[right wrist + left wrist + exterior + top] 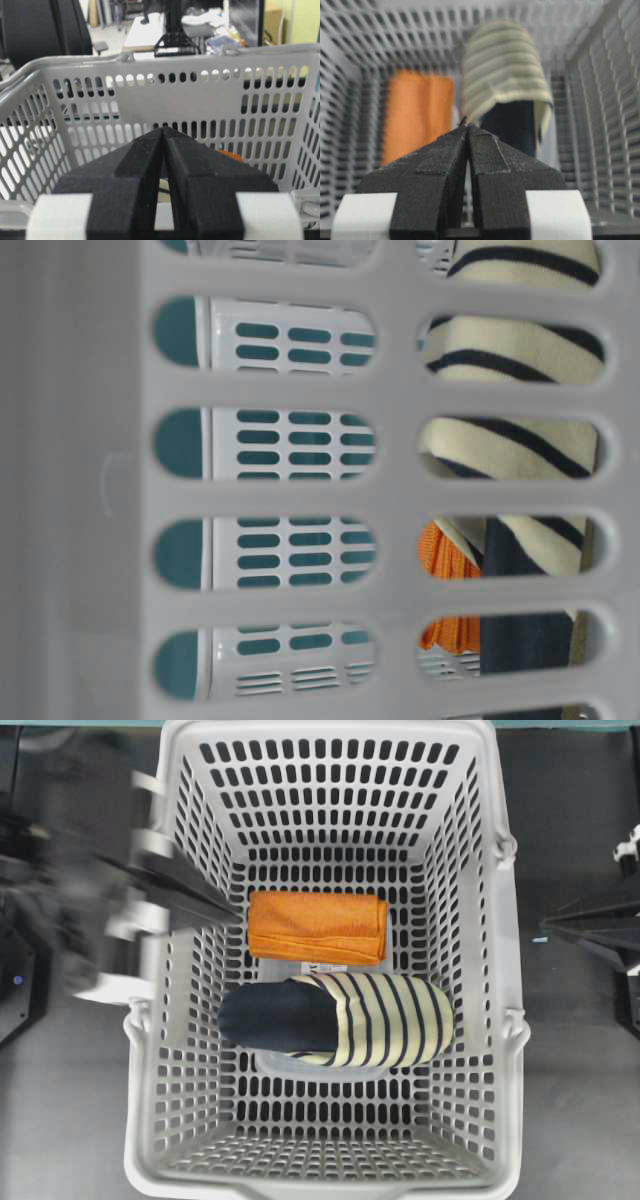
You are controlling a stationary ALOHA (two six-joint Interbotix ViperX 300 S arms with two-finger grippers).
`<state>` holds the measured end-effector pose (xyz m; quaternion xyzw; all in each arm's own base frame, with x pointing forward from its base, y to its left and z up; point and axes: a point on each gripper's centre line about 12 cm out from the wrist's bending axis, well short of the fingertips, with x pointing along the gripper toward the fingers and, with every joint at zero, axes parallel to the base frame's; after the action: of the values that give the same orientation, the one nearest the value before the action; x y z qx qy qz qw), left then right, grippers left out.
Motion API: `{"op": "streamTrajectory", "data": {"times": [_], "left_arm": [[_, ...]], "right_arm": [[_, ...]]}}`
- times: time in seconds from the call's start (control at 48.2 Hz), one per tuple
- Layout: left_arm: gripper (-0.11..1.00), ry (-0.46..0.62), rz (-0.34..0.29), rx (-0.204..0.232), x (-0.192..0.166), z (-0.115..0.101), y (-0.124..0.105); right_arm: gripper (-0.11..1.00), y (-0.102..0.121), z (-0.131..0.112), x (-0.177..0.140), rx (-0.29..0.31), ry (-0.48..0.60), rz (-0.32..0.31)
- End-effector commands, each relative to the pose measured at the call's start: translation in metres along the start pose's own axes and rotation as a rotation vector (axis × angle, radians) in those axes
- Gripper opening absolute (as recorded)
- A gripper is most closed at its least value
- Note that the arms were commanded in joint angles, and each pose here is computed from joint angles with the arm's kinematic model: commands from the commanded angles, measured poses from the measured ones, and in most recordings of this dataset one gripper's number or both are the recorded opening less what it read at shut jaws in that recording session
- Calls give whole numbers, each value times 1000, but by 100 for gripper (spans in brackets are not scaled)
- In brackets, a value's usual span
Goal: Pick up the slipper from the shopping basket with the left arm.
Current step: 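Move the left gripper into the basket and close it on the striped slipper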
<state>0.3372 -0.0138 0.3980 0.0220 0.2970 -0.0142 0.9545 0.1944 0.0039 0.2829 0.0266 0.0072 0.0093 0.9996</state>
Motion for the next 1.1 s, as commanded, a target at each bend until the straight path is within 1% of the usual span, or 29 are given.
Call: {"op": "streamTrajectory", "data": {"times": [0.0,0.124,0.249,0.353,0.415,0.456,0.498,0.581,0.664,0.705,0.747,0.809,0.933,1.079], "left_arm": [[0,30,-7,11,14,19,-4],[0,129,-20,31,52,22,-12],[0,207,-32,36,85,23,-21],[1,272,-41,41,109,21,-28],[3,308,-40,40,122,18,-30],[9,321,-42,41,128,17,-32],[19,327,-42,40,134,17,-32],[44,340,-43,35,143,15,-35],[70,372,-37,11,156,9,-35],[80,391,-34,-6,161,4,-37],[87,405,-29,-24,165,1,-37],[91,424,-25,-45,172,-5,-39],[91,462,-21,-61,185,-18,-42],[91,516,-17,-57,201,-38,-43]], "right_arm": [[-1,0,3,1,6,5,-1],[-1,0,-1,1,6,32,-2],[-1,0,-2,1,8,45,-1],[-1,0,-3,1,9,49,-1],[-1,0,-4,1,9,52,-1],[-1,0,-4,1,8,54,-1],[-1,0,-4,1,9,55,-1],[-1,0,-4,1,9,54,0],[-1,1,-4,1,9,55,2],[-1,1,-4,1,9,54,2],[-1,1,-4,1,9,55,2],[-1,1,-4,1,9,54,2],[-1,1,-4,1,9,54,5],[-1,4,-4,1,7,50,17]]}}
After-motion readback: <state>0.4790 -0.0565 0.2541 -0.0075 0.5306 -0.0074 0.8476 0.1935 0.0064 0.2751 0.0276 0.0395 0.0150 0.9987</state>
